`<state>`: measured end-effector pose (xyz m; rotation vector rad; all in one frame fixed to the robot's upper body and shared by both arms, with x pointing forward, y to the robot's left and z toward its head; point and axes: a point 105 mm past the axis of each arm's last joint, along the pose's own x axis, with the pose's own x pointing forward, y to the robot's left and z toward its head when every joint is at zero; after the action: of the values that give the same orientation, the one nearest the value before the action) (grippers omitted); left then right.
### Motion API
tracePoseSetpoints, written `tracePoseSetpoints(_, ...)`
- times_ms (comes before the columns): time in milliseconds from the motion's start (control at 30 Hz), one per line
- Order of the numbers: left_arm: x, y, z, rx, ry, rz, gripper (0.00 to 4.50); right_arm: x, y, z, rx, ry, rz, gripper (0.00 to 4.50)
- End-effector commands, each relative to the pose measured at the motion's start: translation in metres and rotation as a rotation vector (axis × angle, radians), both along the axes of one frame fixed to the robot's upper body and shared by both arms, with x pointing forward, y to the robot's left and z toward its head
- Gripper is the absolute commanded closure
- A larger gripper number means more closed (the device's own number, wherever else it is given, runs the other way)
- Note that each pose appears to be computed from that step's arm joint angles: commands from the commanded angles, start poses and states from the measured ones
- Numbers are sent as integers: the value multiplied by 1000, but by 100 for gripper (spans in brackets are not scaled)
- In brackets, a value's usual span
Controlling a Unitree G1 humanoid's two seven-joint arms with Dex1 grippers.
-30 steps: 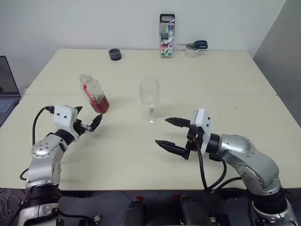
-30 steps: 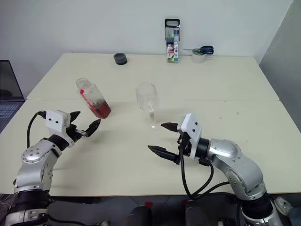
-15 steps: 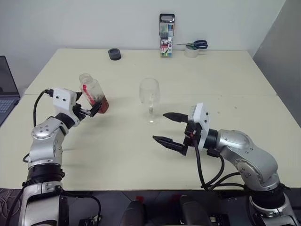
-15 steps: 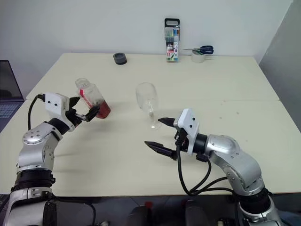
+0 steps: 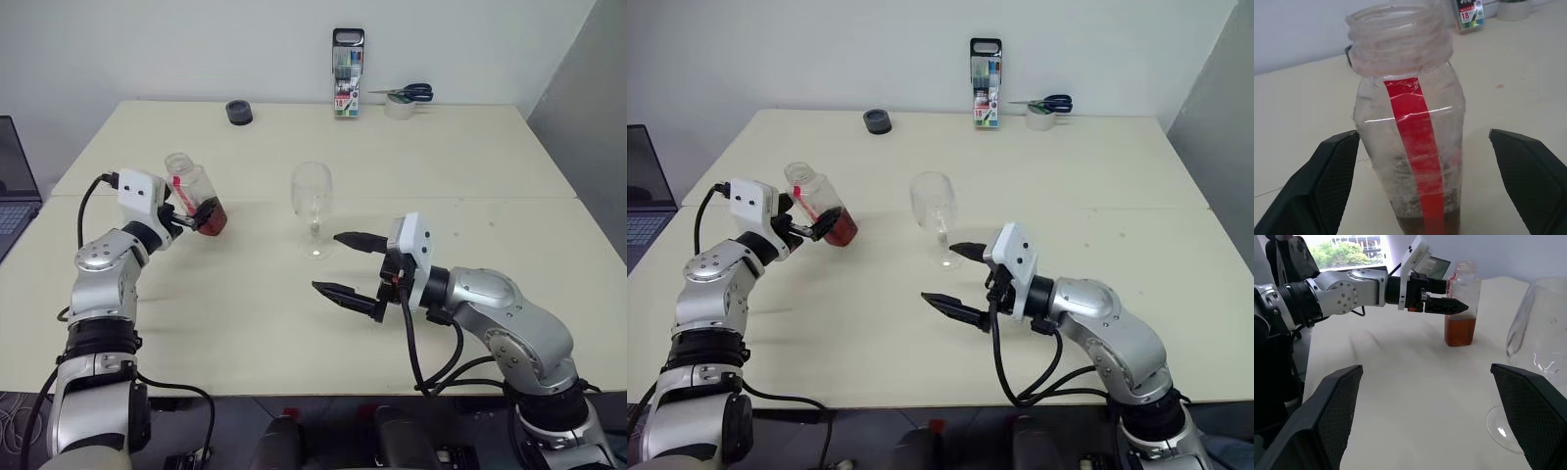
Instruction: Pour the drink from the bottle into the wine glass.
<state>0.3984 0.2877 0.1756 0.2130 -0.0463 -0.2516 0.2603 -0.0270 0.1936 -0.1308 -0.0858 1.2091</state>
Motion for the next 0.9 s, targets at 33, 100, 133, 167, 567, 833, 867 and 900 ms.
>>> tracePoseSetpoints(33,5,-1,16,22,-53,0,0,-4,3,10,23,-37,32,3)
tracePoseSetpoints(100,7,-2,17,21,-55,-1,0,-4,4,10,21,-37,32,3)
tracePoseSetpoints(133,7,-2,17,21,-55,-2,0,-3,4,10,20,-37,32,3)
tracePoseSetpoints(167,9,-1,17,11,-56,7,0,-3,4,10,18,-38,32,3)
tracePoseSetpoints(567,18,1,11,-10,-39,17,259,-3,6,9,12,-47,27,0)
tracePoseSetpoints(833,20,-25,27,63,-95,-31,276,3,-6,18,40,-73,-63,0)
tracePoseSetpoints(867,19,-31,31,80,-112,-43,276,5,-9,19,45,-79,-82,0)
tracePoseSetpoints(900,19,-38,36,97,-129,-55,276,7,-12,22,51,-93,-109,0)
